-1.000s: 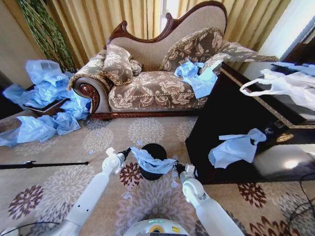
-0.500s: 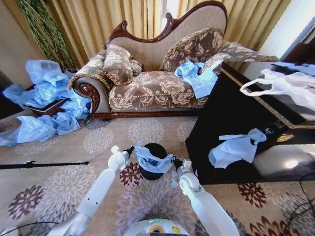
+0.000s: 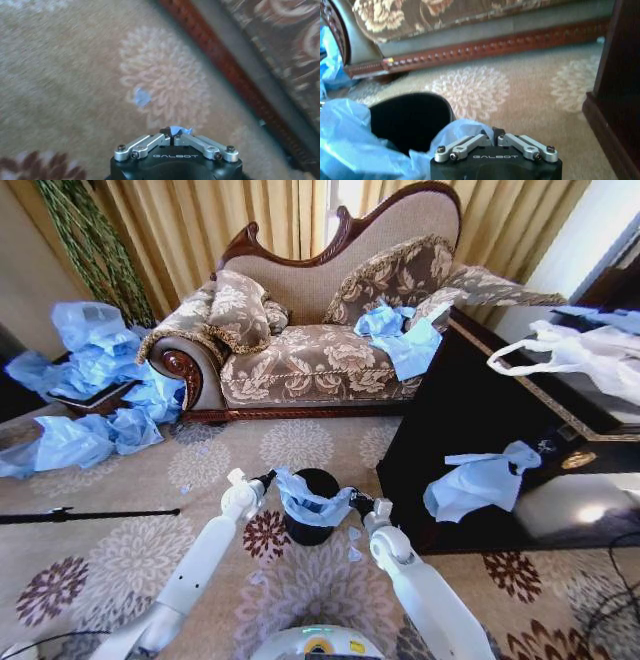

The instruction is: Place a garbage bag over the trash bin.

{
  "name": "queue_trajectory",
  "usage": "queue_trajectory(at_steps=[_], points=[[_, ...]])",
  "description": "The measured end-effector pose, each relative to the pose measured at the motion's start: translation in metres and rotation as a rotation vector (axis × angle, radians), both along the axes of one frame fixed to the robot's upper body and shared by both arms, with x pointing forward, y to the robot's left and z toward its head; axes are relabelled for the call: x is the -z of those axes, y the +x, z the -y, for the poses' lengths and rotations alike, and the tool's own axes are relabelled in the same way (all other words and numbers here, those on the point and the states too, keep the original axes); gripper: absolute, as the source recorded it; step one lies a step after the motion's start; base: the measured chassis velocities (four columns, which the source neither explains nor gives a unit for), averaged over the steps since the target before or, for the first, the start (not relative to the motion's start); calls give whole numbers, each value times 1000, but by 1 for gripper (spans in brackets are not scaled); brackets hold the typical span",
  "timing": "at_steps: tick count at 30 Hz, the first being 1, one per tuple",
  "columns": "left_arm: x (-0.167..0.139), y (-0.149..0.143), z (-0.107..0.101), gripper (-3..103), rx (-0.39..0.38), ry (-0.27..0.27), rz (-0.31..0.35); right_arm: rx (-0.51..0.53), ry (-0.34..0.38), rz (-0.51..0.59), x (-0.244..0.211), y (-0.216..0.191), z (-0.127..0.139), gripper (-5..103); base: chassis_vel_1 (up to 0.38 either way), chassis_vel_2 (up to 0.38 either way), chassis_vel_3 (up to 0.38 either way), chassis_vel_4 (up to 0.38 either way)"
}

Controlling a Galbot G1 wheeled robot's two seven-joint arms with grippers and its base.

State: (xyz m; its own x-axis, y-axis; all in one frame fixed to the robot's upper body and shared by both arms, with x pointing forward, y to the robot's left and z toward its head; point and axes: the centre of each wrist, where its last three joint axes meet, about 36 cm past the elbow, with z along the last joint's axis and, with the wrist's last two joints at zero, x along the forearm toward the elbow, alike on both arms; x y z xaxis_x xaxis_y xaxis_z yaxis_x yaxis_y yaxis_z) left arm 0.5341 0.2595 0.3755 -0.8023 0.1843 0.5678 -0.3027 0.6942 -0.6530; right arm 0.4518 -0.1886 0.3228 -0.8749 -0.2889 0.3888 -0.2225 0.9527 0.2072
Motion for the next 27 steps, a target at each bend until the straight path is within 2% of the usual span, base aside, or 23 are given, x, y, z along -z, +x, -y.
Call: queue_trajectory(at_steps=[3,10,21,27], points=[[20,4,-5,0,-30,5,-66,22,1,-38,18,7,6,0,0,0,0,0],[41,1,-9,0,-50,17,-106,45,2,-59,40,7,11,0,0,0,0,0],[65,-13,5,0,-36,19,-139,35,113,144,63,35,-6,0,0,0,0,0],[70,-18,7,0,-33,26,-143,34,140,186,63,47,-11,0,0,0,0,0]])
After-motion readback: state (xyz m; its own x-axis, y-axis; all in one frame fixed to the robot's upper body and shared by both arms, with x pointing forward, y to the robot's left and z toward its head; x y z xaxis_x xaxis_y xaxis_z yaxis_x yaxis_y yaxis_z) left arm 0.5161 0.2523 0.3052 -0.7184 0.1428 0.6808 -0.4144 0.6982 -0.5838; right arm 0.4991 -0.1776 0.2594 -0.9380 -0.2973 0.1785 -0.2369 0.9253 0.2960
